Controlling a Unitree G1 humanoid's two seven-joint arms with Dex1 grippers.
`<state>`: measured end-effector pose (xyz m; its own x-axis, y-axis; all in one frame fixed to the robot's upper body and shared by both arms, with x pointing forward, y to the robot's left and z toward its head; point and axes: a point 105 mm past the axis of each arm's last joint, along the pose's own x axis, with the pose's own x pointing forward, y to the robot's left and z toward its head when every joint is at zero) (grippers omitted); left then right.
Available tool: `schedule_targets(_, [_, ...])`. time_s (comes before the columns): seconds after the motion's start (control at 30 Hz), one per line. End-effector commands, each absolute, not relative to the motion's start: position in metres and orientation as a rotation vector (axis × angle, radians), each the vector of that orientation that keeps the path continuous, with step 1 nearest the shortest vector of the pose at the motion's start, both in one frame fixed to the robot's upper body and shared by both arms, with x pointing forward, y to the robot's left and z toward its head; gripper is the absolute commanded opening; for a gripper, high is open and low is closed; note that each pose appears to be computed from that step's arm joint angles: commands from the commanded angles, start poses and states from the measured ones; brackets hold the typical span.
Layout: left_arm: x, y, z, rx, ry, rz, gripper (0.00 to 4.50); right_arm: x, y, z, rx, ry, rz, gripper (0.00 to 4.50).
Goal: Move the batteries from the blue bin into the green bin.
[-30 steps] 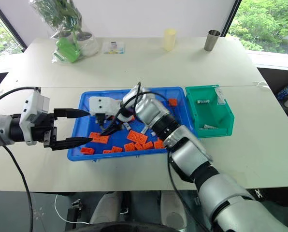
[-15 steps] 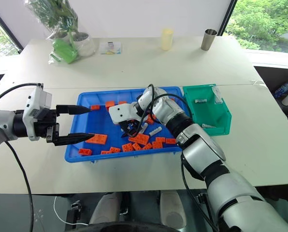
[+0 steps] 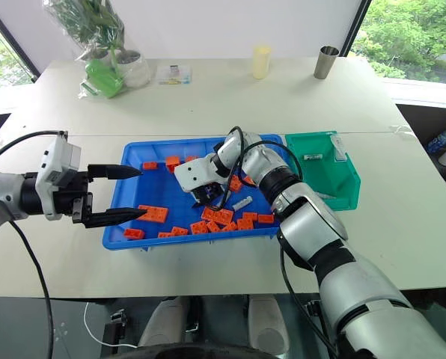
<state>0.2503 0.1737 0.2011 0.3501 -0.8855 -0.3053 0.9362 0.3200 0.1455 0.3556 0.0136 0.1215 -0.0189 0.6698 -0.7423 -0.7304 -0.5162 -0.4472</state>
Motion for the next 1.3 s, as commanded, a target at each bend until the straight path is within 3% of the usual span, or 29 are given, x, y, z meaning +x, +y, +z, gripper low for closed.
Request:
schedule_targets(0.03, [0.250,0.174,0.214,0.357,0.135,-1.200,4.50,0.354,0.006,0.113,-1.247,0.128,1.773,3.62])
schedule_targets(0.17, [0.250,0.175,0.214,0.362,0.136,-1.198,4.50,0.356,0.008,0.111,-1.218,0.150,1.758,3.62])
schedule_targets(0.2, [0.250,0.175,0.214,0.363,0.136,-1.197,4.50,0.357,0.010,0.111,-1.215,0.151,1.747,3.39])
schedule_targets(0.3, [0.250,0.176,0.214,0.365,0.137,-1.196,4.50,0.358,0.008,0.109,-1.204,0.174,1.743,2.26])
schedule_targets(0.43, [0.250,0.176,0.213,0.364,0.138,-1.196,4.50,0.356,0.004,0.114,-1.152,0.192,1.772,0.14])
schedule_targets(0.63, [0.251,0.176,0.210,0.358,0.142,-1.203,4.50,0.347,0.015,0.153,-0.876,0.148,1.841,0.14])
schedule_targets(0.83, [0.257,0.174,0.210,0.355,0.134,-1.224,4.50,0.349,0.008,0.190,-0.815,0.075,1.721,0.14])
schedule_targets(0.97, [0.258,0.172,0.206,0.361,0.139,-1.247,4.50,0.349,-0.022,0.190,-0.971,0.125,1.666,0.14])
schedule_targets(1.07, [0.261,0.168,0.208,0.358,0.125,-1.257,4.50,0.361,-0.038,0.177,-1.116,0.132,1.598,1.01])
schedule_targets(1.17, [0.263,0.166,0.209,0.359,0.118,-1.262,4.50,0.368,-0.040,0.169,-1.174,0.117,1.571,2.50])
schedule_targets(1.3, [0.263,0.166,0.210,0.360,0.113,-1.262,4.50,0.374,-0.036,0.162,-1.234,0.095,1.558,2.50])
